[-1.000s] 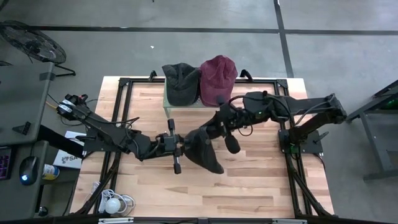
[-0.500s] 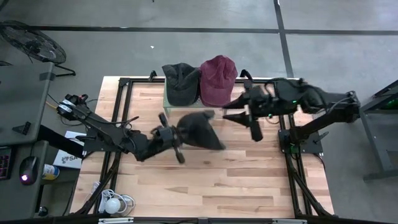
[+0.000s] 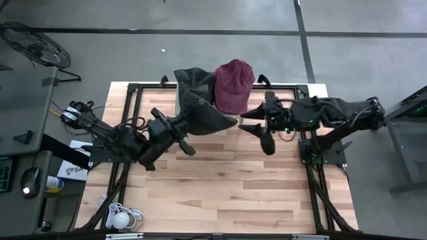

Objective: Pick & Place hat
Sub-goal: Stack the black cap on the red caps on the shelf

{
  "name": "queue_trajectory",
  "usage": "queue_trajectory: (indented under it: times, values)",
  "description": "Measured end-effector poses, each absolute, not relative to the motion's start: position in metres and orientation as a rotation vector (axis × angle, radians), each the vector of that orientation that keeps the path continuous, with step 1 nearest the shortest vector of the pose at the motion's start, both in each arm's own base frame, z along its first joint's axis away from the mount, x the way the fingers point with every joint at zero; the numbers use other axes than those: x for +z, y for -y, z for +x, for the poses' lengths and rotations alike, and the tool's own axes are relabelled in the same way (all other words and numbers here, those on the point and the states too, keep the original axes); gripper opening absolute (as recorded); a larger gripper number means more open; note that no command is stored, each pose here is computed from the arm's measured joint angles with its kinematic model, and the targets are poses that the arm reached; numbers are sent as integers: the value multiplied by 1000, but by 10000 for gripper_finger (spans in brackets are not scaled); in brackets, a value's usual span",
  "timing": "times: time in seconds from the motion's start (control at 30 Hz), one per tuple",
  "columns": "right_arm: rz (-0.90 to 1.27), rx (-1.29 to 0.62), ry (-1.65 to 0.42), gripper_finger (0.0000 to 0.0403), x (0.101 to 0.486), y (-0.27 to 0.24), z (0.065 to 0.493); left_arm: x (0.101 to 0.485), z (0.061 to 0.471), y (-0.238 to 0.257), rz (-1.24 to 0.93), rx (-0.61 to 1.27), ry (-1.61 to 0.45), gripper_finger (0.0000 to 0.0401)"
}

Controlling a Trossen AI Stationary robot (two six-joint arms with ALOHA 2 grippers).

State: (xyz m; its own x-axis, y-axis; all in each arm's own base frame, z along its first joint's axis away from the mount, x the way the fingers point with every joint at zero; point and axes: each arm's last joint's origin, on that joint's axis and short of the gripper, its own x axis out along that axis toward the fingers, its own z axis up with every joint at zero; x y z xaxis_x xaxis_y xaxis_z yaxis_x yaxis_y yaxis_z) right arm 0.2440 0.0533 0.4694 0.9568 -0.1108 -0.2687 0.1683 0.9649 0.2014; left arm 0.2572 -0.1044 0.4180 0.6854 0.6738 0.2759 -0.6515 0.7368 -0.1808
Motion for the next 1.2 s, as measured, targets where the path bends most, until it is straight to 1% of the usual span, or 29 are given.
queue_trajectory:
  times: [0.3,0.47,0.8,0.97,1.07,1.2]
  values:
    - [231,-161,-307,178,449,-63,280,427,254,98,-83,664,464,0]
    - [221,-149,-268,179,446,-66,294,432,250,96,-91,643,498,0]
    - [213,-135,-193,179,452,-65,298,436,248,96,-79,578,556,0]
    - [209,-98,-164,177,455,-65,301,437,247,96,-85,567,573,0]
    - [210,-68,-151,166,457,-66,302,437,248,95,-91,551,590,0]
    - [186,-61,-152,134,457,-66,302,437,249,92,-106,550,600,0]
